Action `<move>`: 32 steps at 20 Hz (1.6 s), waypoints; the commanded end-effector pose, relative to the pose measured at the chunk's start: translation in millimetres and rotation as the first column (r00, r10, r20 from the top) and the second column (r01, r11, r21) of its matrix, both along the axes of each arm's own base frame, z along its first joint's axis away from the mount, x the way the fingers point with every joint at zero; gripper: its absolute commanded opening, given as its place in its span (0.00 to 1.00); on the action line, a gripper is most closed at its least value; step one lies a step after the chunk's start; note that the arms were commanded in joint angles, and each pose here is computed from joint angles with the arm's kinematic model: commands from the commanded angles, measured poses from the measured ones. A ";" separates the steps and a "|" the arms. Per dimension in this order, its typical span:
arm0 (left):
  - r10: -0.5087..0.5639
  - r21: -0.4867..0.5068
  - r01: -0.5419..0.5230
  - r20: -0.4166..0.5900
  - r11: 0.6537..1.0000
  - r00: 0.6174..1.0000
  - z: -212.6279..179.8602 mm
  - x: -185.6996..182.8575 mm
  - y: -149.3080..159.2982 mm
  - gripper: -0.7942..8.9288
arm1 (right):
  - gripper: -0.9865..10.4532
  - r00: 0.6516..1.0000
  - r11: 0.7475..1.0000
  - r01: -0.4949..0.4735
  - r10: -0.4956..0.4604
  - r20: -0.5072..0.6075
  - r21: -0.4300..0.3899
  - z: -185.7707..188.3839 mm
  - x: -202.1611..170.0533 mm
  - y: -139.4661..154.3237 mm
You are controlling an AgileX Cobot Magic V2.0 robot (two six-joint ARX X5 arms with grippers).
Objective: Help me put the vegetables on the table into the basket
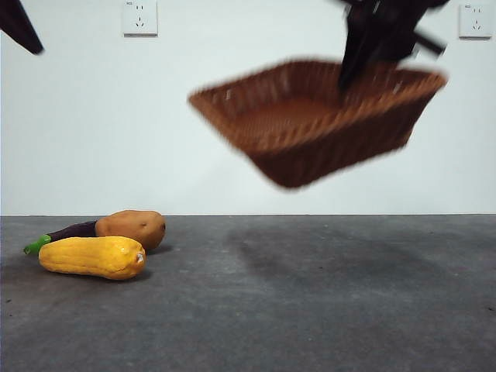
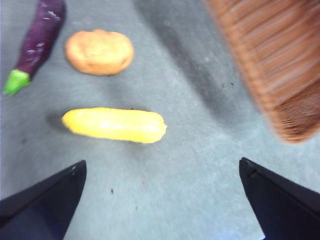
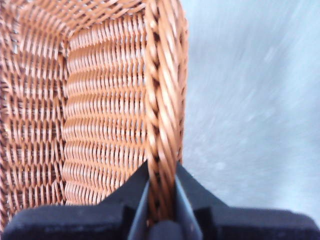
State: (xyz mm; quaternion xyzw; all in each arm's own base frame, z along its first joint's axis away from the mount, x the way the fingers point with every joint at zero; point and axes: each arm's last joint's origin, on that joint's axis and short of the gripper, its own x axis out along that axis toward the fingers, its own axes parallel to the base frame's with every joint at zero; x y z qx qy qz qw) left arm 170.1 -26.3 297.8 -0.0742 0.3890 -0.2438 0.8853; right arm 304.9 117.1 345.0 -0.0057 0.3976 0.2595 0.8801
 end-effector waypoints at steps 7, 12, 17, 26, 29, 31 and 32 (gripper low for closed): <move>-0.597 0.579 0.452 0.076 0.679 0.799 -32.2 40.5 -39.5 0.73 | 0.08 0.975 0.998 -0.054 0.047 0.219 0.025 73.5 -89.9 -32.0; -0.732 0.707 0.514 0.008 0.486 0.682 -48.7 54.4 -57.1 0.73 | 0.08 0.965 0.998 -0.065 0.057 0.254 0.021 83.2 -109.6 -39.1; -0.762 0.747 0.546 -0.083 0.379 0.643 -75.5 74.4 -69.8 0.73 | 0.08 0.973 0.997 -0.073 0.067 0.219 0.017 81.3 -114.4 -40.5; -0.776 0.741 0.572 -0.111 0.351 0.621 -108.8 97.8 -81.7 0.73 | 0.08 0.979 0.997 -0.073 0.070 0.194 0.010 79.2 -115.8 -41.0; -0.774 0.726 0.595 -0.141 0.344 0.618 -119.3 101.2 -82.9 0.73 | 0.08 0.978 0.997 -0.073 0.070 0.195 0.009 79.2 -115.8 -41.0; -0.772 0.717 0.608 -0.156 0.340 0.616 -125.4 103.0 -83.6 0.72 | 0.08 0.978 0.997 -0.073 0.070 0.194 0.009 79.1 -115.8 -41.0; -0.766 0.715 0.605 -0.153 0.351 0.624 -127.0 104.2 -84.1 0.66 | 0.08 0.979 0.997 -0.073 0.070 0.193 0.008 79.1 -115.9 -41.0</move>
